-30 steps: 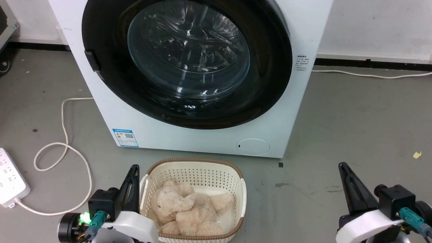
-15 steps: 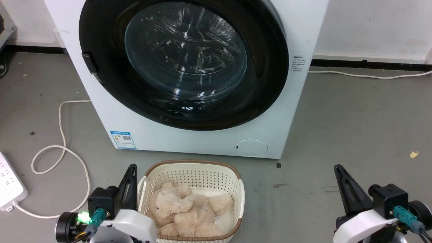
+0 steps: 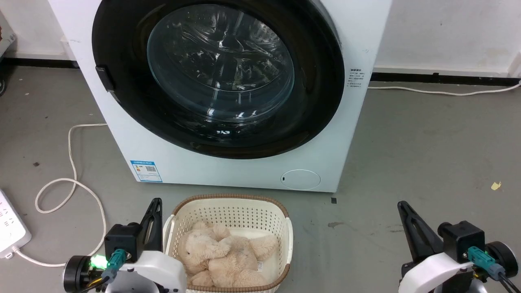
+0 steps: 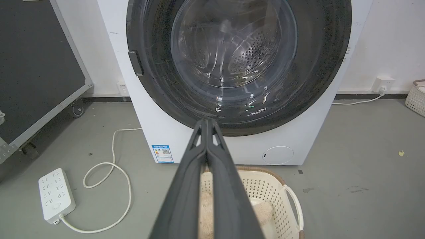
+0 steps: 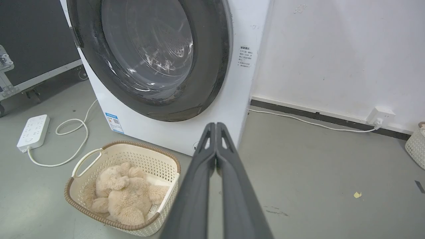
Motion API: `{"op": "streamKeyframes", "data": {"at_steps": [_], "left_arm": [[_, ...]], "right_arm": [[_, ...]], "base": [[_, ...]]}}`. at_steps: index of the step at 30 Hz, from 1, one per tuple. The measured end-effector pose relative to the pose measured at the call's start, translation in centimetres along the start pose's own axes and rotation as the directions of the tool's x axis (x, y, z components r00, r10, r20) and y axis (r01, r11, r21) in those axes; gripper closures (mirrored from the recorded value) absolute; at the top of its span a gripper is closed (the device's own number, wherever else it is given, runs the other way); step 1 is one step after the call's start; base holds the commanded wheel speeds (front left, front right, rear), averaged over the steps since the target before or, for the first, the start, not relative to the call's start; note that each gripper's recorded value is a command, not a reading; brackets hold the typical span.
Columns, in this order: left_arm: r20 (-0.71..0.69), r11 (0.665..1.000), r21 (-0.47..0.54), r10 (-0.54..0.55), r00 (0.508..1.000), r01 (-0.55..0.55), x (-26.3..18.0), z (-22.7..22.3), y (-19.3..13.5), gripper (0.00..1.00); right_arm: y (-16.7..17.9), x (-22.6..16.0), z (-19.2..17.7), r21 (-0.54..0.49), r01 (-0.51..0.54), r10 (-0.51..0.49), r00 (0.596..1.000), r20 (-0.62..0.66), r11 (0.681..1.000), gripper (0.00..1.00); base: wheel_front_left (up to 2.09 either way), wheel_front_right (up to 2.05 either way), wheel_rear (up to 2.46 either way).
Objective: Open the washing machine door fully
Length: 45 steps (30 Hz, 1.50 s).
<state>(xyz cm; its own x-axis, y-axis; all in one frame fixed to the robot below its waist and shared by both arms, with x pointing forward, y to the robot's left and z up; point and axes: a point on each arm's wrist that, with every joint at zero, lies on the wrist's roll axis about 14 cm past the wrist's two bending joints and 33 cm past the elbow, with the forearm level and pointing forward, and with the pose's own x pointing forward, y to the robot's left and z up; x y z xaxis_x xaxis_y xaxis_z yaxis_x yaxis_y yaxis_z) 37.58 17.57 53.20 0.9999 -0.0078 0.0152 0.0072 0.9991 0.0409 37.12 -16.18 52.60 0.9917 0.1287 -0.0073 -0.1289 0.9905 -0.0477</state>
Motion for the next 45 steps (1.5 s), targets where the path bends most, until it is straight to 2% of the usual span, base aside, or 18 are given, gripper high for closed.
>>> {"op": "streamKeyframes", "data": {"at_steps": [28,29,45], "left_arm": [[-0.004,1.0,0.006,0.004,1.0,-0.004,0.01,0.0,0.12,1.0],[-0.004,1.0,0.006,0.003,1.0,-0.003,0.01,0.0,0.1,0.0],[0.017,1.0,0.001,0.0,1.0,0.0,-0.04,0.33,-0.07,0.0]], "right_arm": [[0.12,-0.01,-0.04,0.001,-0.003,0.003,1.0,-0.004,1.0,1.0],[0.12,-0.01,-0.04,0.001,-0.002,0.002,1.0,-0.004,1.0,0.0],[0.26,0.03,0.25,0.012,-0.007,0.007,1.0,0.017,1.0,0.0]], "base": [[0.0,0.0,0.0],[0.0,0.0,0.0],[0.0,0.0,0.0]]}}
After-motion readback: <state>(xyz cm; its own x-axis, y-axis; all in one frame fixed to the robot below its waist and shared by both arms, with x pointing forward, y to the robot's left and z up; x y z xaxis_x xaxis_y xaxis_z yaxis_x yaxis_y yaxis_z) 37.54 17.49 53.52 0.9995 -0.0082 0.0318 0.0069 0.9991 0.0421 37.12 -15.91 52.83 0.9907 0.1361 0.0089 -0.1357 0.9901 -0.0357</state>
